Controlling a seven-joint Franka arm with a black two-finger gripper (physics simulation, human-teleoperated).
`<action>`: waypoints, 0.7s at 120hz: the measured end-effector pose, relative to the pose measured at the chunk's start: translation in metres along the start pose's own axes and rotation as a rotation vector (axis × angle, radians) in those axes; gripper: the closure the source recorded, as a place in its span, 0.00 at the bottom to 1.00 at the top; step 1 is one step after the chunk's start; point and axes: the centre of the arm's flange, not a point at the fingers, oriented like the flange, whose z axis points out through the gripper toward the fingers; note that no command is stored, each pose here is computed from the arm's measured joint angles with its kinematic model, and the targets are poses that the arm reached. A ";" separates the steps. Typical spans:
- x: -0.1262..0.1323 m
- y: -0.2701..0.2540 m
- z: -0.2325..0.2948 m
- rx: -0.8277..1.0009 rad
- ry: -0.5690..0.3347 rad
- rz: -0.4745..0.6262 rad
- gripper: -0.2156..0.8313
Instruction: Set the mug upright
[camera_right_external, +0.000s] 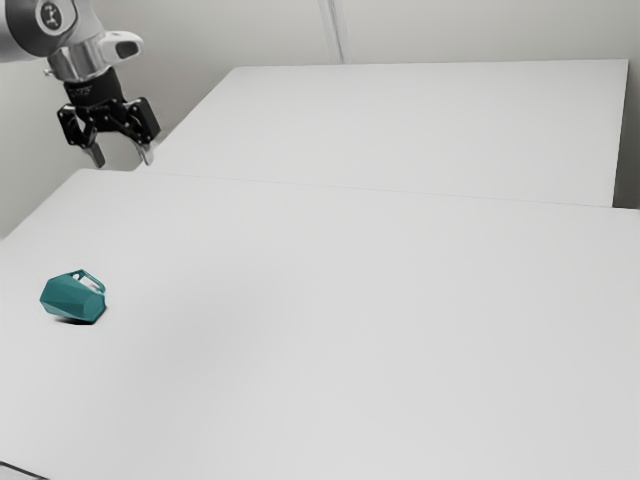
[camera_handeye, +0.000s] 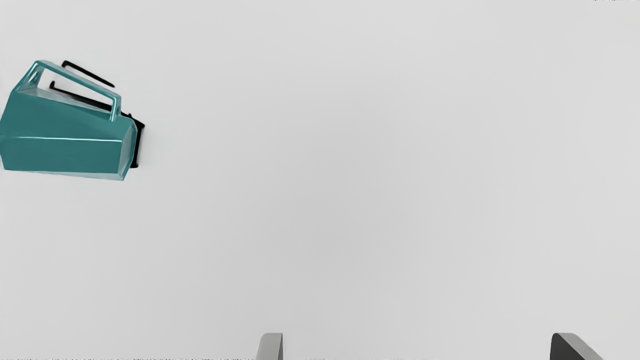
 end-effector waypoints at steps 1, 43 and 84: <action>0.000 -0.002 0.000 0.000 -0.001 -0.001 0.23; -0.004 -0.094 0.031 -0.089 0.007 -0.007 0.23; -0.023 -0.212 0.073 -0.196 0.059 -0.021 0.23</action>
